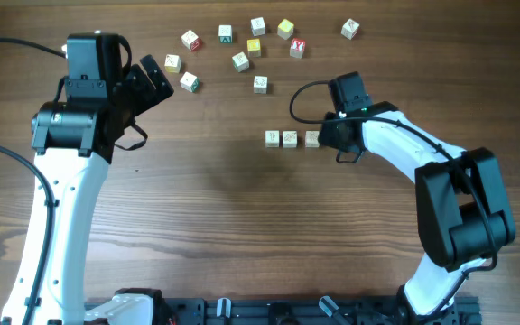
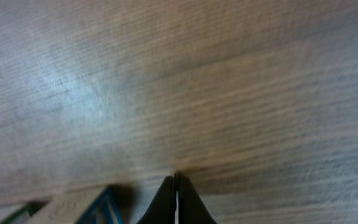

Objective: Form a horizontal line
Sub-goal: 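Place the block at right end of the row with right gripper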

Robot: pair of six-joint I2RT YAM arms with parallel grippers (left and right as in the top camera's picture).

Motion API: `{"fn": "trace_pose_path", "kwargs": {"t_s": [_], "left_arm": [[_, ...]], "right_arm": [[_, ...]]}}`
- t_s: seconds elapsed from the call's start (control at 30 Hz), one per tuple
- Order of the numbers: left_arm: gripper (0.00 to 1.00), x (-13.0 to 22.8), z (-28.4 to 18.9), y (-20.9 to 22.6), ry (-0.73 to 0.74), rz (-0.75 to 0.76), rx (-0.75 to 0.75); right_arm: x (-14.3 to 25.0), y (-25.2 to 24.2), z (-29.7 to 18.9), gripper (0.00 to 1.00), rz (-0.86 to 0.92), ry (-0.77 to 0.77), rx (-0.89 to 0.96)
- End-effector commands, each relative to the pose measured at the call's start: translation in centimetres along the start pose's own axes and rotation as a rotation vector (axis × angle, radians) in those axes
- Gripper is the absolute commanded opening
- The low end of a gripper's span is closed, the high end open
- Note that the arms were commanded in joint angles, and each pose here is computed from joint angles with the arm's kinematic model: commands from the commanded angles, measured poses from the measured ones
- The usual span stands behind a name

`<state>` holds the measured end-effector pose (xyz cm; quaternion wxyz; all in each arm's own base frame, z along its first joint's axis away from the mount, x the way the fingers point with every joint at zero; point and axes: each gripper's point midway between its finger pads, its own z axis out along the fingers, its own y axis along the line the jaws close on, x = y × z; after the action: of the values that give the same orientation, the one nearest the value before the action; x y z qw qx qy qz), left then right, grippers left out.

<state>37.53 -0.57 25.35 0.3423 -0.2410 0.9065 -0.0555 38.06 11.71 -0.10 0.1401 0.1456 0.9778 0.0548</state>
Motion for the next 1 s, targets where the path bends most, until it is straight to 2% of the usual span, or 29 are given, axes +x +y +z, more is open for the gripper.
{"fn": "trace_pose_path", "kwargs": {"t_s": [0.0, 0.3, 0.6, 0.8, 0.97], "left_arm": [[1.0, -0.3, -0.5, 0.0, -0.011, -0.015, 0.012], [1.0, -0.3, -0.5, 0.0, -0.011, -0.015, 0.012], [1.0, -0.3, -0.5, 0.0, -0.011, -0.015, 0.012], [1.0, -0.3, -0.5, 0.0, -0.011, -0.015, 0.012], [1.0, -0.3, -0.5, 0.0, -0.011, -0.015, 0.012]], "right_arm": [[1.6, 1.2, -0.2, 0.05, -0.054, 0.072, -0.064], [1.9, 2.4, -0.3, 0.05, -0.086, 0.092, -0.131], [0.8, 3.4, -0.4, 0.05, -0.173, 0.04, -0.176], [1.7, 5.2, -0.9, 0.05, -0.197, 0.086, -0.286], [1.6, 5.3, -0.9, 0.05, -0.198, 0.08, -0.29]]}}
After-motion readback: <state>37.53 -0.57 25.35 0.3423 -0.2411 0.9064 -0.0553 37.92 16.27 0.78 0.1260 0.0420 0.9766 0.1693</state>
